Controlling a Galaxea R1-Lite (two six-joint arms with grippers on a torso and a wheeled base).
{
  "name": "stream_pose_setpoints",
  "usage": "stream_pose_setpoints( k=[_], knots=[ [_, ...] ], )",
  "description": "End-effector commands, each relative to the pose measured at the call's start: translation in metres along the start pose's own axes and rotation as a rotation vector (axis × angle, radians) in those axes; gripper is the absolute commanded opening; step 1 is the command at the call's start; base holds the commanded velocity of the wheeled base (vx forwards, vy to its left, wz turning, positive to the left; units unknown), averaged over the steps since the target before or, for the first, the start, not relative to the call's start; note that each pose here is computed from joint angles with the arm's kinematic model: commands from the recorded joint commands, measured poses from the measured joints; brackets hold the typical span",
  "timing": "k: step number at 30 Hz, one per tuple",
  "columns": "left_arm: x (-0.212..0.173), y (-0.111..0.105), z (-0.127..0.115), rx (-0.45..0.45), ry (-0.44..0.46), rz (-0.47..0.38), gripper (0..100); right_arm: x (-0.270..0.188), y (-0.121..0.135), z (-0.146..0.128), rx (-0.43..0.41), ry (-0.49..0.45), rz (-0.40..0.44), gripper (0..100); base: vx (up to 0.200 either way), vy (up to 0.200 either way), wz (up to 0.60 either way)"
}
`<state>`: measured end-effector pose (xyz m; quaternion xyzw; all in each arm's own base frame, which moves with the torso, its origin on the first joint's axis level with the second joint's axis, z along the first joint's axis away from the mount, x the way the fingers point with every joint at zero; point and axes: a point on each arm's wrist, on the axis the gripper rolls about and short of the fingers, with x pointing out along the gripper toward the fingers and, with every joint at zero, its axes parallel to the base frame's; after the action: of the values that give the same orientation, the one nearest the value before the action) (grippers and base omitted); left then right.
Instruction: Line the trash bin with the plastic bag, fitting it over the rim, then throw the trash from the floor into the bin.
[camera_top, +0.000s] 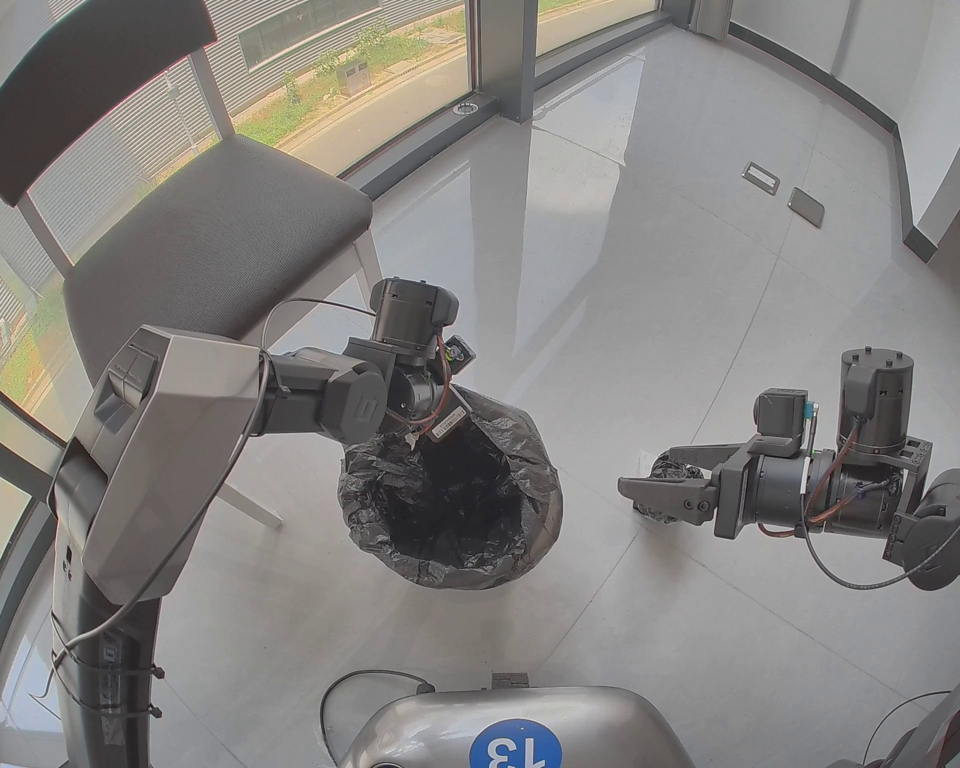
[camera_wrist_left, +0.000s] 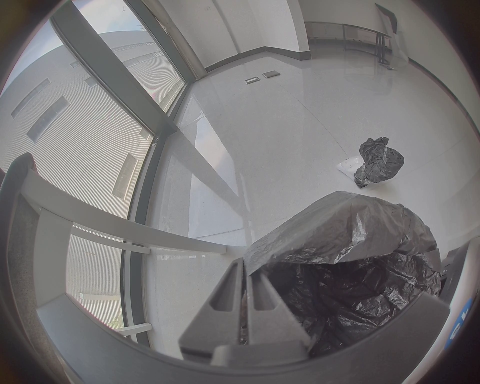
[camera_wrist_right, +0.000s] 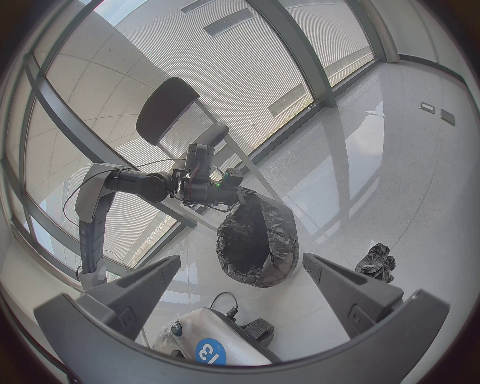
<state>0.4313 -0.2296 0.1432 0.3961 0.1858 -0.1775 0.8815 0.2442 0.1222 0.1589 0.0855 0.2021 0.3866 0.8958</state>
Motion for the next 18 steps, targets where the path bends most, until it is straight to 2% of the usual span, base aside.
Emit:
stream_pose_setpoints(
  k=[1, 12, 14, 18],
  knots=[
    [0.0, 0.001, 0.0, -0.003, -0.002, 0.002, 100, 0.0, 0.0, -0.001, 0.001, 0.004, 0.0, 100, 0.0, 0.0, 0.0],
    [0.0, 0.007, 0.0, -0.043, 0.0, 0.039, 100, 0.0, 0.0, -0.001, 0.0, 0.004, 0.0, 100, 0.0, 0.0, 0.0],
    [-0.01, 0.014, -0.001, -0.076, 0.016, 0.065, 100, -0.001, 0.001, 0.0, -0.002, -0.001, 0.001, 100, 0.0, 0.0, 0.0],
    [-0.028, 0.015, -0.009, -0.105, 0.06, 0.063, 100, -0.002, 0.001, 0.001, -0.004, -0.005, 0.002, 100, 0.0, 0.0, 0.0]
  ],
)
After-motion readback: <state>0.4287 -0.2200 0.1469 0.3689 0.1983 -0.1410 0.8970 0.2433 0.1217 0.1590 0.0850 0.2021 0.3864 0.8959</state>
